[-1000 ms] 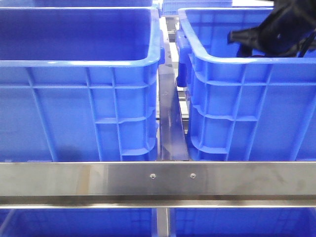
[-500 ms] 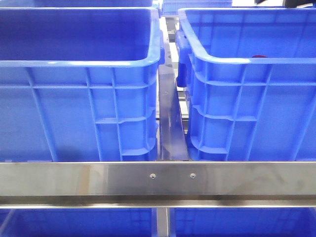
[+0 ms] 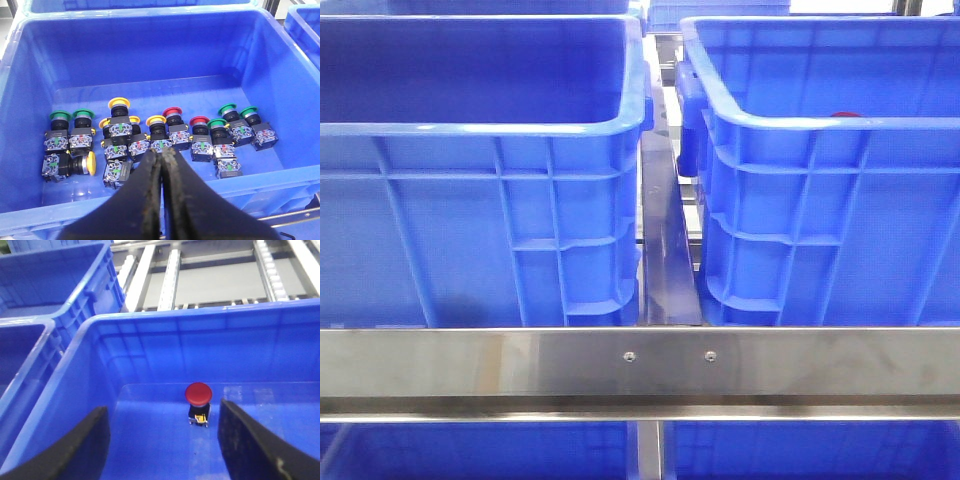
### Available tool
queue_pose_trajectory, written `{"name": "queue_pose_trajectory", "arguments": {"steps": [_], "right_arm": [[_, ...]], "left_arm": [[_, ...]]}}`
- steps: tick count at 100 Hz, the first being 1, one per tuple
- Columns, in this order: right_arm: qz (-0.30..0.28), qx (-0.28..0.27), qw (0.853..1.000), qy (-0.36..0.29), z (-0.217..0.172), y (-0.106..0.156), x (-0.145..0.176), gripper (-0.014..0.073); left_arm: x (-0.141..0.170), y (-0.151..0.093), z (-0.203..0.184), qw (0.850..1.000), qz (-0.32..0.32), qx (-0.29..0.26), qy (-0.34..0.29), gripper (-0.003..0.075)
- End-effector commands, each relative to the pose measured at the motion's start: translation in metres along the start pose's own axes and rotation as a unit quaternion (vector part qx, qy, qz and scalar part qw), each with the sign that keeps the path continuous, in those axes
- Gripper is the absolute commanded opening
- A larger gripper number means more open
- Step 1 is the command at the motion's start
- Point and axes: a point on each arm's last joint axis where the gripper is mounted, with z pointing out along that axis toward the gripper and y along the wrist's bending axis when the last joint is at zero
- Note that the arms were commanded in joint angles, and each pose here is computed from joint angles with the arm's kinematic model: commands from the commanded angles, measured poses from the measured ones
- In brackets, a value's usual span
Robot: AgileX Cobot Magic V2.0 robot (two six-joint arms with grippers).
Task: Pick red and yellow buttons and place in box
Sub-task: 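Lower the left gripper into the button bin toward a yellow-capped button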
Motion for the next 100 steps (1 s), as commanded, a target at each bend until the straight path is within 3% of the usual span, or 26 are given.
{"name": "queue_pose_trajectory", "arguments": {"steps": [1,14,21,47,56,84,91,100], "right_arm": [[-0.010,-0.004,0.999,-0.036,-0.021,0.000,-0.007,0.0489],[-0.010,-0.005,0.998,-0.058,-0.043,-0.002,-0.001,0.0476],[-0.009,-0.009,0.997,-0.074,-0.054,-0.002,-0.001,0.0423],[-0.008,-0.015,0.993,-0.113,-0.076,-0.001,-0.004,0.0025],[-0.009,-0.017,0.993,-0.113,-0.077,-0.001,-0.004,-0.0072],[-0.009,-0.018,0.993,-0.113,-0.077,-0.001,-0.004,-0.0067],[-0.009,-0.018,0.993,-0.113,-0.077,-0.001,-0.004,-0.0067],[-0.009,-0.018,0.993,-0.113,-0.077,-0.001,-0.004,-0.0067]], "left_arm": [[-0.014,-0.001,-0.004,0.999,-0.010,0.003,-0.045,-0.0019],[-0.014,-0.001,-0.004,0.999,-0.010,0.003,-0.045,-0.0019],[-0.014,-0.001,-0.004,0.999,-0.010,0.003,-0.045,-0.0019],[-0.014,-0.001,-0.004,0.999,-0.010,0.003,-0.045,-0.0019],[-0.014,-0.001,-0.004,0.999,-0.010,0.003,-0.045,-0.0019],[-0.015,-0.001,-0.004,0.999,-0.010,0.002,-0.050,-0.0007],[-0.015,-0.001,-0.004,0.999,-0.010,0.002,-0.050,0.0044],[-0.015,-0.001,-0.004,0.999,-0.010,0.002,-0.050,0.0168]]}}
